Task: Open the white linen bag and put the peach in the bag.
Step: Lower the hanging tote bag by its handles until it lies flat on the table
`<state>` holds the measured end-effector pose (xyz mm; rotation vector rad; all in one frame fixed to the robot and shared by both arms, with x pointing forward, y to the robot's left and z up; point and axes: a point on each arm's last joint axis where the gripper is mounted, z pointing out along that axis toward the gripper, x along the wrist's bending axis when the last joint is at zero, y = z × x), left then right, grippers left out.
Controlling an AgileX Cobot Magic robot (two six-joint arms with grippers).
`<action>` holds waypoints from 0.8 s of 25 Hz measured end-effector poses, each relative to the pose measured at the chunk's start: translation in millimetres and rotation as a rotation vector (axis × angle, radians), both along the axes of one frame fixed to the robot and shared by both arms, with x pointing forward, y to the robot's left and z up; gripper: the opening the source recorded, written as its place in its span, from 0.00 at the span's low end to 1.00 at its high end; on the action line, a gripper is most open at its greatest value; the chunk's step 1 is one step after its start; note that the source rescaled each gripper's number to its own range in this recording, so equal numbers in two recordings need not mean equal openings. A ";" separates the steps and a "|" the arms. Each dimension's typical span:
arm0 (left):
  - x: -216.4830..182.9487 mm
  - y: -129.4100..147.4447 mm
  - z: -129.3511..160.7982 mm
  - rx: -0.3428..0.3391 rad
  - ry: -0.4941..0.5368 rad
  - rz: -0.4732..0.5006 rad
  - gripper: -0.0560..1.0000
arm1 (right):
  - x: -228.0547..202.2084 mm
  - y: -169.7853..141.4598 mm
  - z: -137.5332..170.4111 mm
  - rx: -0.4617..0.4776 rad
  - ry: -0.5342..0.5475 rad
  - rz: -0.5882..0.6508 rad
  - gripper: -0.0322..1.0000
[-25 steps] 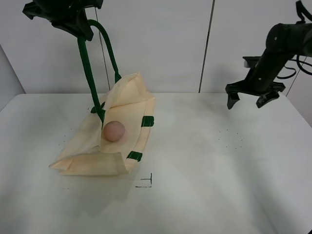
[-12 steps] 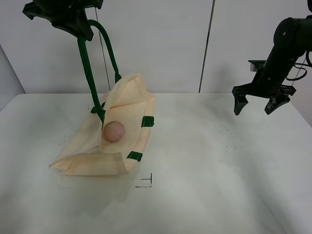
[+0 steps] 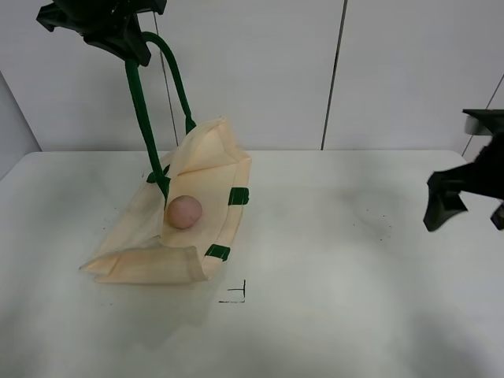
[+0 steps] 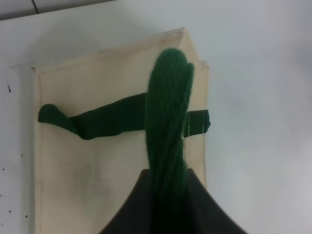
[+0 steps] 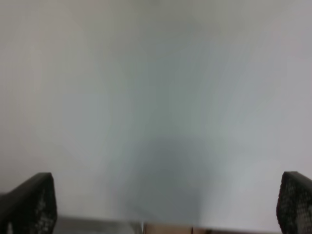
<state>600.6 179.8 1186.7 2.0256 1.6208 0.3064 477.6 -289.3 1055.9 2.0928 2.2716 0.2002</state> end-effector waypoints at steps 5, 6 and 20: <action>0.0 0.0 0.0 0.000 0.000 0.000 0.05 | -84.4 -1.4 -5.3 0.001 -0.096 -0.003 1.00; 0.0 0.0 0.0 0.000 0.000 0.000 0.05 | -99.0 -1.7 -6.4 0.002 -0.152 -0.004 1.00; 0.0 0.0 0.0 0.000 0.000 0.000 0.05 | -225.4 -5.9 -2.7 0.003 -0.894 -0.035 1.00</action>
